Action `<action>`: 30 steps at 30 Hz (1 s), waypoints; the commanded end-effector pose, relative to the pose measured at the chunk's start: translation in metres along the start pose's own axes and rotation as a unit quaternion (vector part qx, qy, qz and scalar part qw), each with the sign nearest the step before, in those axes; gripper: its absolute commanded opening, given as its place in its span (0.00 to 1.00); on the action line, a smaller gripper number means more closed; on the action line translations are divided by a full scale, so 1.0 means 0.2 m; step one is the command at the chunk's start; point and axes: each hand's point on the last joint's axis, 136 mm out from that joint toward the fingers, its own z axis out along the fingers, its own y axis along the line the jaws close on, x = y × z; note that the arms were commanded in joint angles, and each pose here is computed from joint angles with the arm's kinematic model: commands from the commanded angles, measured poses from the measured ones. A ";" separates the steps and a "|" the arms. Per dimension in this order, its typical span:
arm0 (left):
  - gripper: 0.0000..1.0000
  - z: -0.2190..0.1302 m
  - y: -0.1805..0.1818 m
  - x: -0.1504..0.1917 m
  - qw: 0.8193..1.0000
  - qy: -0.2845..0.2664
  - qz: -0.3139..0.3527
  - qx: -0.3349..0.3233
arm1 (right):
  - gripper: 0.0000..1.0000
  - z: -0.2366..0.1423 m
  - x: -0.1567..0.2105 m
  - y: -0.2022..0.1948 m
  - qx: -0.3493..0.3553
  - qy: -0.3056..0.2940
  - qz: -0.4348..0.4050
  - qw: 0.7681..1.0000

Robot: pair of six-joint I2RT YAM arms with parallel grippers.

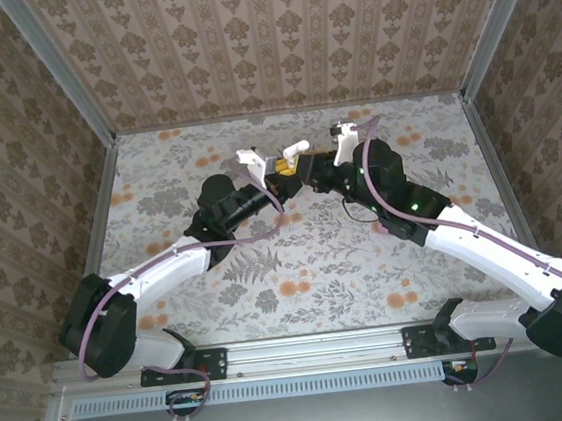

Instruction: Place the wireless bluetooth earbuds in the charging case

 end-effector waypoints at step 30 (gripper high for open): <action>0.24 -0.02 0.03 -0.12 0.999 -0.036 -0.010 -0.011 | 0.29 0.05 0.04 0.06 -0.042 0.008 0.007 0.999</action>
